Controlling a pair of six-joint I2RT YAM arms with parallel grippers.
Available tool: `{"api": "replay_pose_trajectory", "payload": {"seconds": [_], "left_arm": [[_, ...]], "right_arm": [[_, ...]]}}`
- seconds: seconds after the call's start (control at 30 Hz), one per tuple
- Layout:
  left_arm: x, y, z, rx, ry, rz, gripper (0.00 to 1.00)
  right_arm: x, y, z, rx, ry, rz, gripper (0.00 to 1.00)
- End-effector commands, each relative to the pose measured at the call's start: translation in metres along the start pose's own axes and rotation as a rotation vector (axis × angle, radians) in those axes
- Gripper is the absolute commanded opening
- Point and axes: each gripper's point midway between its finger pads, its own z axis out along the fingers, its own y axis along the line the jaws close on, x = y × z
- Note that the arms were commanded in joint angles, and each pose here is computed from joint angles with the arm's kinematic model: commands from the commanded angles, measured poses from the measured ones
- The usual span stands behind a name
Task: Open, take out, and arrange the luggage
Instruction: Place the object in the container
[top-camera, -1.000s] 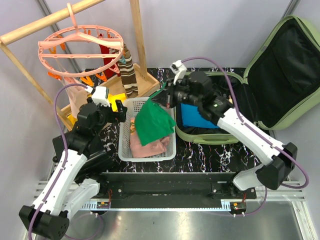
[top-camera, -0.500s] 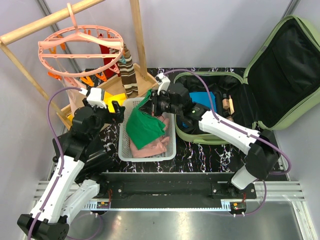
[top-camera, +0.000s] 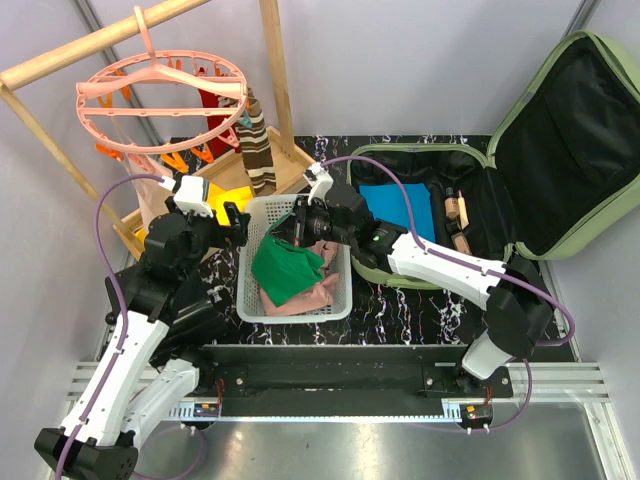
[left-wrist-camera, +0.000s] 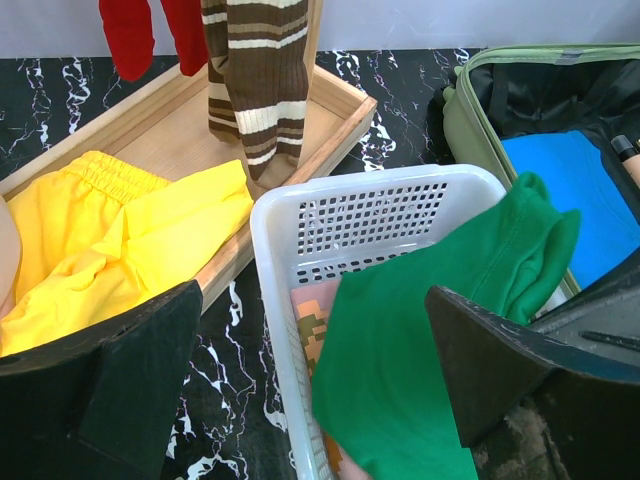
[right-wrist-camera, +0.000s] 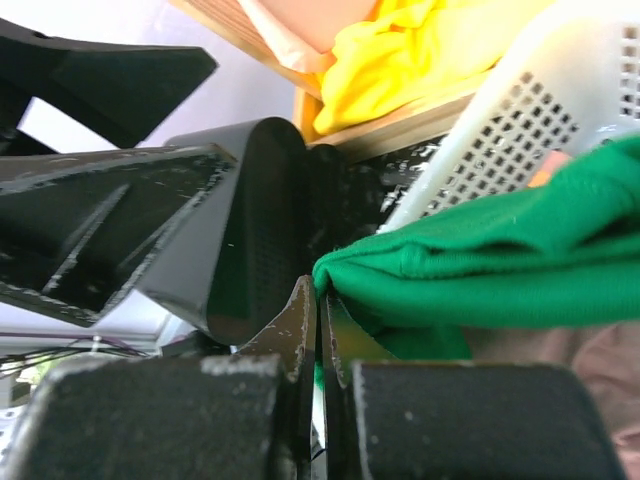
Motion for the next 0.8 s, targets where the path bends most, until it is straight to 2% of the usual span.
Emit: {"api": "replay_pose_trajectory", "payload": {"seconds": [0.0, 0.13, 0.4, 0.43, 0.47, 0.5, 0.53, 0.6, 0.7, 0.73, 0.77], "left_arm": [[-0.009, 0.001, -0.001, -0.008, -0.046, -0.002, 0.99], [-0.008, 0.001, 0.0, -0.009, -0.041, -0.004, 0.99], [-0.003, 0.0, 0.004, -0.005, -0.02, -0.006, 0.99], [-0.002, 0.0, 0.004, -0.002, -0.017, -0.004, 0.99], [0.0, 0.0, 0.006, 0.0, -0.01, -0.004, 0.99], [0.0, 0.0, 0.006, 0.001, -0.007, -0.002, 0.99], [0.001, -0.001, 0.006, 0.003, -0.001, -0.002, 0.99], [0.003, -0.002, 0.009, 0.008, 0.009, -0.002, 0.99], [0.006, -0.003, 0.01, 0.017, 0.02, -0.005, 0.99], [0.005, -0.004, 0.01, 0.02, 0.018, -0.005, 0.99], [0.006, -0.004, 0.011, 0.023, 0.023, -0.006, 0.99]], "right_arm": [[-0.043, 0.043, -0.005, -0.108, -0.151, 0.026, 0.0], [-0.031, 0.03, -0.006, -0.079, -0.159, 0.077, 0.0], [0.016, -0.062, -0.007, 0.247, -0.099, 0.035, 0.0], [0.024, -0.07, -0.01, 0.284, -0.075, 0.041, 0.03], [0.026, -0.075, -0.013, 0.309, -0.076, 0.038, 0.09], [0.028, -0.079, -0.018, 0.326, -0.073, 0.037, 0.23], [0.03, -0.084, -0.023, 0.352, -0.065, 0.023, 0.29], [0.024, -0.083, -0.034, 0.369, -0.079, -0.009, 0.35], [0.029, -0.078, -0.041, 0.35, -0.013, -0.101, 0.49], [0.039, -0.076, -0.043, 0.328, 0.052, -0.143, 0.8], [0.046, -0.077, -0.043, 0.323, 0.092, -0.158, 0.86]]}}
